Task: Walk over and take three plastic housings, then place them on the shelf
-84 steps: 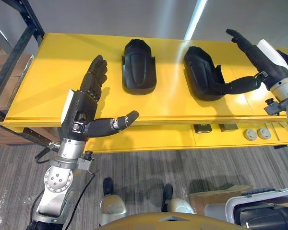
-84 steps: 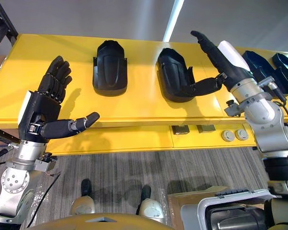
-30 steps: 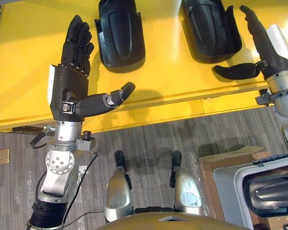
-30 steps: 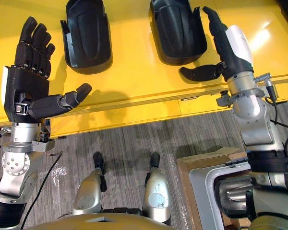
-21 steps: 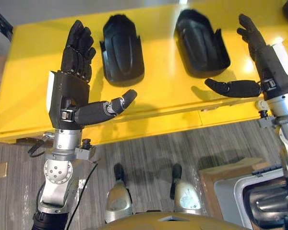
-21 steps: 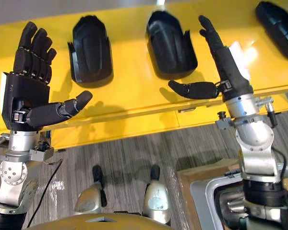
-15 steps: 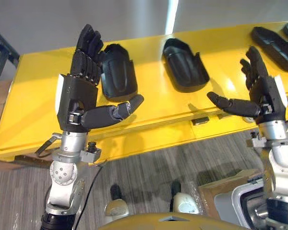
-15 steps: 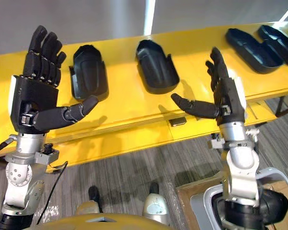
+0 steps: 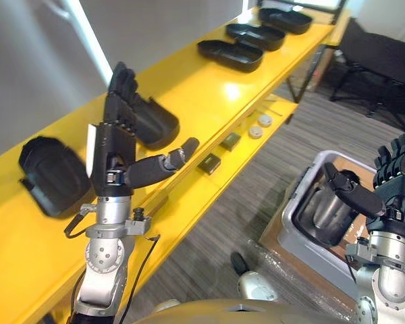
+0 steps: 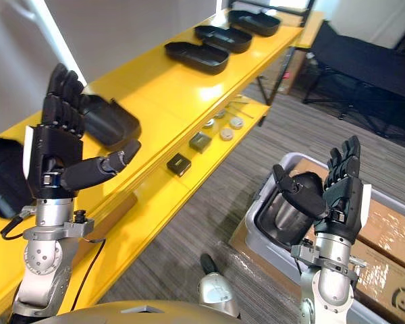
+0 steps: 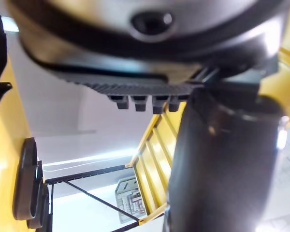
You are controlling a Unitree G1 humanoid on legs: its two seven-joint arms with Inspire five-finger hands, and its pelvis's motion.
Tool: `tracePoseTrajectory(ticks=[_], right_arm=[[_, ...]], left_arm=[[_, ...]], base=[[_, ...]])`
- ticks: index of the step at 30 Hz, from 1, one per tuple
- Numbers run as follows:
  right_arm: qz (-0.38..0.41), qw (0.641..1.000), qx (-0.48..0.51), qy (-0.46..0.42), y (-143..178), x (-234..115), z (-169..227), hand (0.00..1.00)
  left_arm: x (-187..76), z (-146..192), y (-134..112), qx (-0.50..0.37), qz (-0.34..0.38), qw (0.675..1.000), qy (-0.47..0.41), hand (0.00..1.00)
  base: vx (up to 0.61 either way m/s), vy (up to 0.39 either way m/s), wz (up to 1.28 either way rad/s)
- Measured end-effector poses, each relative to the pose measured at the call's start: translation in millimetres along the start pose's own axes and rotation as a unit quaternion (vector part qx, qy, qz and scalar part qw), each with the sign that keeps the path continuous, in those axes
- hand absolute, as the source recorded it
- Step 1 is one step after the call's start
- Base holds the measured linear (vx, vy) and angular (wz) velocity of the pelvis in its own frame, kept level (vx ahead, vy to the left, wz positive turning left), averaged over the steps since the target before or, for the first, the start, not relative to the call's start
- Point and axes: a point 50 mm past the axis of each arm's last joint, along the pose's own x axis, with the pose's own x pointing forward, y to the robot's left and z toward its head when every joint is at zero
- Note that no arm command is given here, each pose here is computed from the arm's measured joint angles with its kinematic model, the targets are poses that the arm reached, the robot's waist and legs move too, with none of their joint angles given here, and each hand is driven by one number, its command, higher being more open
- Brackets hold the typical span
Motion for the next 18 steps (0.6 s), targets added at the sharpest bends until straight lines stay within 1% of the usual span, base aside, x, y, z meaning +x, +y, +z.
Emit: tracePoseTrajectory(ticks=[3,5,7,10,14,15,18], right_arm=[[0.045,0.998,0.042,0.002,29,2,-5,1.0],[0.098,0.992,0.076,0.003,56,5,-8,1.0],[0.121,0.989,0.085,0.003,66,9,-12,1.0],[0.122,0.989,0.083,0.004,67,16,-16,1.0],[0.133,0.989,0.066,0.011,66,26,-23,1.0],[0.139,0.988,0.063,0.006,67,31,-23,1.0],[0.147,0.987,0.056,-0.018,76,56,-20,1.0]], left_arm=[[-10,-4,4,0.002,0.02,0.999,0.027,1.0],[-20,-9,5,0.0,0.044,0.997,0.059,1.0],[-26,-11,8,0.008,0.054,0.995,0.079,1.0],[-33,-11,17,0.024,0.071,0.993,0.092,1.0],[-30,-8,25,0.036,0.102,0.991,0.077,1.0],[-28,-7,25,0.034,0.11,0.991,0.067,1.0],[-7,-6,20,0.012,0.132,0.991,0.016,1.0]], base=[[-0.03,0.069,-0.49],[-0.07,0.029,-0.41],[-0.04,-0.002,-0.18],[0.01,-0.016,0.23],[0.03,-0.002,0.21],[-0.02,0.002,0.21],[-0.05,-0.034,0.19]])
